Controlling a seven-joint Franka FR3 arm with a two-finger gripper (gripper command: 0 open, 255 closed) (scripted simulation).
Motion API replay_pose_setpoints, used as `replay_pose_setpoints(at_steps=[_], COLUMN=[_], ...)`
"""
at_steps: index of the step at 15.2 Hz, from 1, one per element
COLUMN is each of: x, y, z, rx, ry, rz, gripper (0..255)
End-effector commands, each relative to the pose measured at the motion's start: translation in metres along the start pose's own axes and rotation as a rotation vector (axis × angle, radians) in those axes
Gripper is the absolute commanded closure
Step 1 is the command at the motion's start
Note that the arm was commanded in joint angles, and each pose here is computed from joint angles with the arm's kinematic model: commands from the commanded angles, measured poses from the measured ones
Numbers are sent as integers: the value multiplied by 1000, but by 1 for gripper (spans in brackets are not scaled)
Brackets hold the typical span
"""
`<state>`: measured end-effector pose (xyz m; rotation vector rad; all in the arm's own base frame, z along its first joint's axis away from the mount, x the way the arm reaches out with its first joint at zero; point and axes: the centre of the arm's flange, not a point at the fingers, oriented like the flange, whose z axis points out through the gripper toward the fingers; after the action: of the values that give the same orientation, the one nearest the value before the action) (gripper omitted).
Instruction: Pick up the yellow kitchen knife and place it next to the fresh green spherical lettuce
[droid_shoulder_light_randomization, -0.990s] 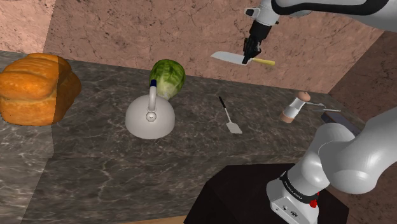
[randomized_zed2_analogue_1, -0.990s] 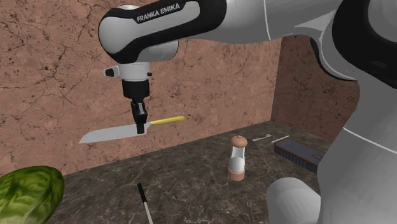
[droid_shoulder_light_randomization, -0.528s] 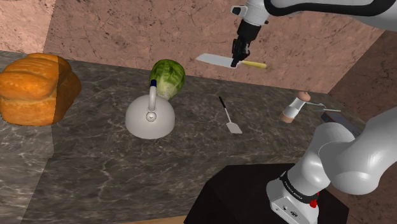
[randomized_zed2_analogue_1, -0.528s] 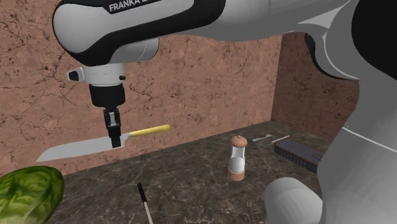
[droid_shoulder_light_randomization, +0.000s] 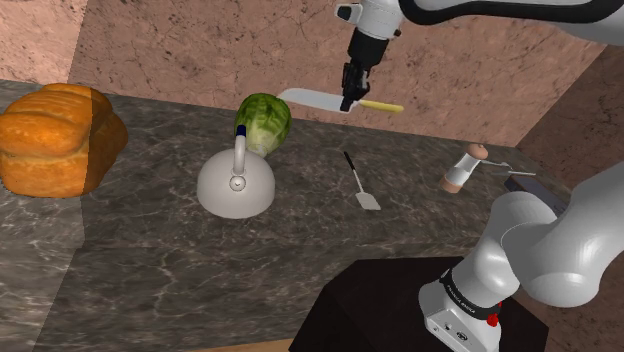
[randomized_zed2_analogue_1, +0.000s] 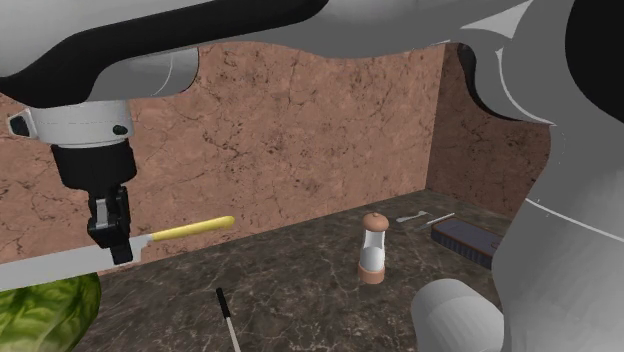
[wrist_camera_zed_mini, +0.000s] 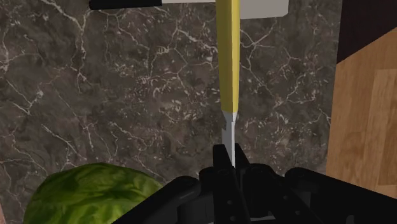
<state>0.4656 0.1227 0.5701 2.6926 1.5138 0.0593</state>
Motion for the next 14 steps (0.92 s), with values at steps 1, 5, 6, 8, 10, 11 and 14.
replay_pose_setpoints(at_steps=[1, 5, 6, 8, 10, 11, 14], x=[6, 5, 5, 5, 5, 5, 5], y=[-4, -5, -5, -6, -7, -7, -8], z=[8, 29, 34, 45, 55, 60, 76], rx=[0, 0, 0, 0, 0, 0, 0], ry=[0, 0, 0, 0, 0, 0, 0], rz=[2, 2, 2, 2, 2, 2, 2], gripper=[255, 255, 255, 255, 255, 255, 255])
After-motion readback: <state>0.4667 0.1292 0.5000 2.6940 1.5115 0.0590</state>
